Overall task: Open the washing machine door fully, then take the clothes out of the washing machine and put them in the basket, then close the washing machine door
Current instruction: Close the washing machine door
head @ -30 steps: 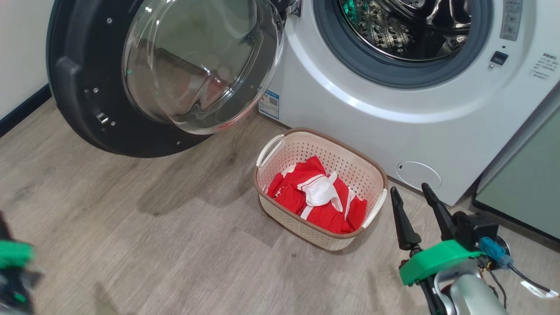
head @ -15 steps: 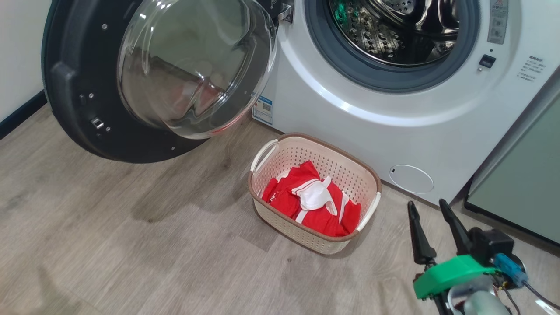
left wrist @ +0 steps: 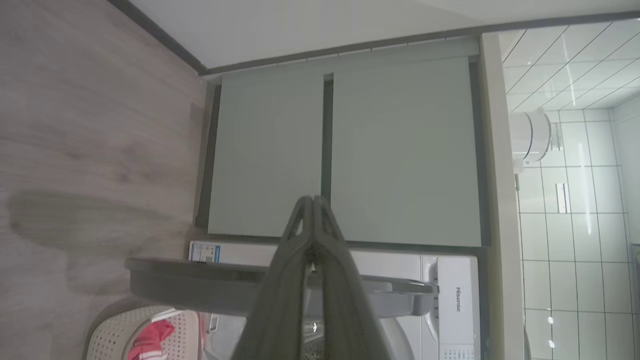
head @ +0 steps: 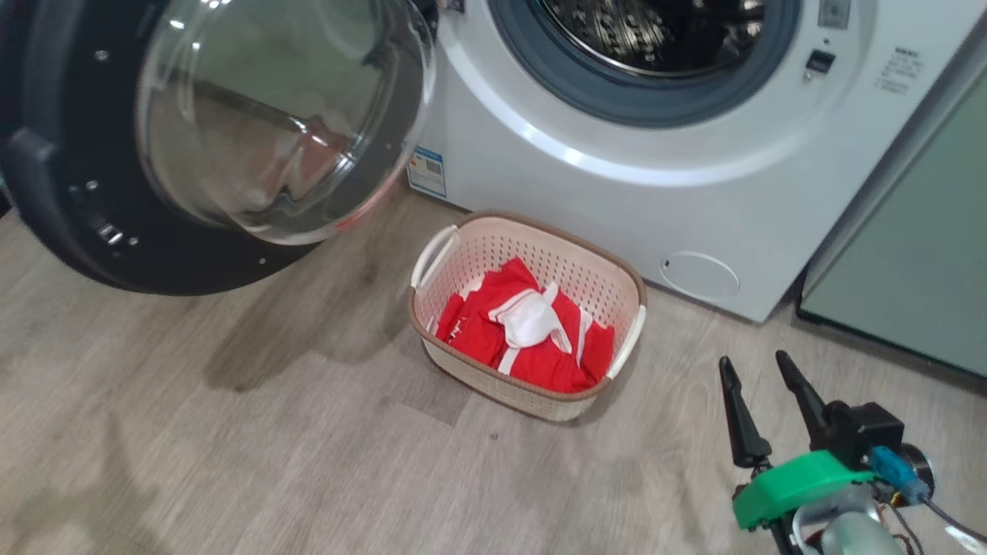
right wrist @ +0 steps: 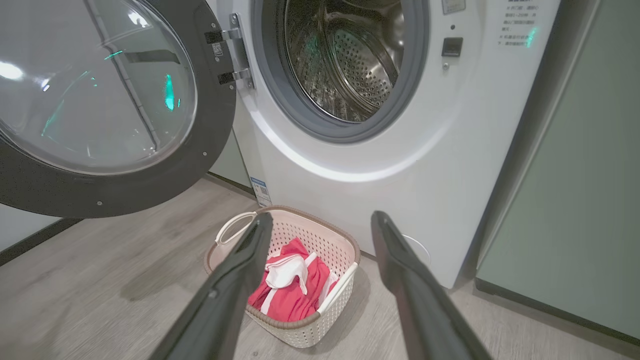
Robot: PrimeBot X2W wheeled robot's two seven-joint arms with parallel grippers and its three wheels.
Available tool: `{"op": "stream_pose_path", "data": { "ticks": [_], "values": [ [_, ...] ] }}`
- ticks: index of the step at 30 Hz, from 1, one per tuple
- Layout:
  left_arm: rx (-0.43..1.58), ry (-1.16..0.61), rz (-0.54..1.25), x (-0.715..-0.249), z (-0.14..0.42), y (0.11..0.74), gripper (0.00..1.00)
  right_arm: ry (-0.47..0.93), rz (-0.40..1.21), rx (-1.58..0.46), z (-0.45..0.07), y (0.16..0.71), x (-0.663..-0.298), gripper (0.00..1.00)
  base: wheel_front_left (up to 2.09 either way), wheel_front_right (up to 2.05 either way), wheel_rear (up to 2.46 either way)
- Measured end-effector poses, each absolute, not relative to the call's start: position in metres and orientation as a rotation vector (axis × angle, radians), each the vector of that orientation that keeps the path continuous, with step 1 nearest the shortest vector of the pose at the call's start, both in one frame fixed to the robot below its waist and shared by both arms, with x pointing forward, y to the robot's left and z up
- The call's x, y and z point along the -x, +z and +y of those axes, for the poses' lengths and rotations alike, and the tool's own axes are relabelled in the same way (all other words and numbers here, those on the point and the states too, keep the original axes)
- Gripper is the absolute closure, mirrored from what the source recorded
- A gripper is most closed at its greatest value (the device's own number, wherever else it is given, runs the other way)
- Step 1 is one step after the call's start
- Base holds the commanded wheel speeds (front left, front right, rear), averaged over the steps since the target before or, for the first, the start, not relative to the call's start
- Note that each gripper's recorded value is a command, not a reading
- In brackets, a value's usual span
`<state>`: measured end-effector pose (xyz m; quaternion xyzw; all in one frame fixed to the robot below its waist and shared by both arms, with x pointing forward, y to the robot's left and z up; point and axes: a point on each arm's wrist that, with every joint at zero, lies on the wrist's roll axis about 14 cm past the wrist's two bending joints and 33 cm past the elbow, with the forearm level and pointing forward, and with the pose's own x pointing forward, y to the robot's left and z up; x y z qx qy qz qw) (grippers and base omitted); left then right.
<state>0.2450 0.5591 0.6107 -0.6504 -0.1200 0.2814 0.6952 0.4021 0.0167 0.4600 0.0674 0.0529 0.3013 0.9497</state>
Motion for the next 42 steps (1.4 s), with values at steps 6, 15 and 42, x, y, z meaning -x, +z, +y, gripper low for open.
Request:
{"op": "stream_pose_path", "data": {
  "ticks": [6,15,42],
  "values": [
    [1.431,0.562,-0.173,-0.282,0.547,0.612,1.00,0.585,0.110,-0.121,0.003,0.454,-0.416,0.00,0.00,0.00,0.00],
    [1.390,0.514,-0.100,-0.329,0.536,0.611,1.00,0.526,0.132,-0.115,-0.020,0.439,-0.430,0.00,0.00,0.00,0.00],
    [1.339,0.419,0.064,-0.392,0.494,0.587,1.00,0.489,0.132,-0.092,-0.038,0.433,-0.448,0.00,0.00,0.00,0.00]
  ]
}}
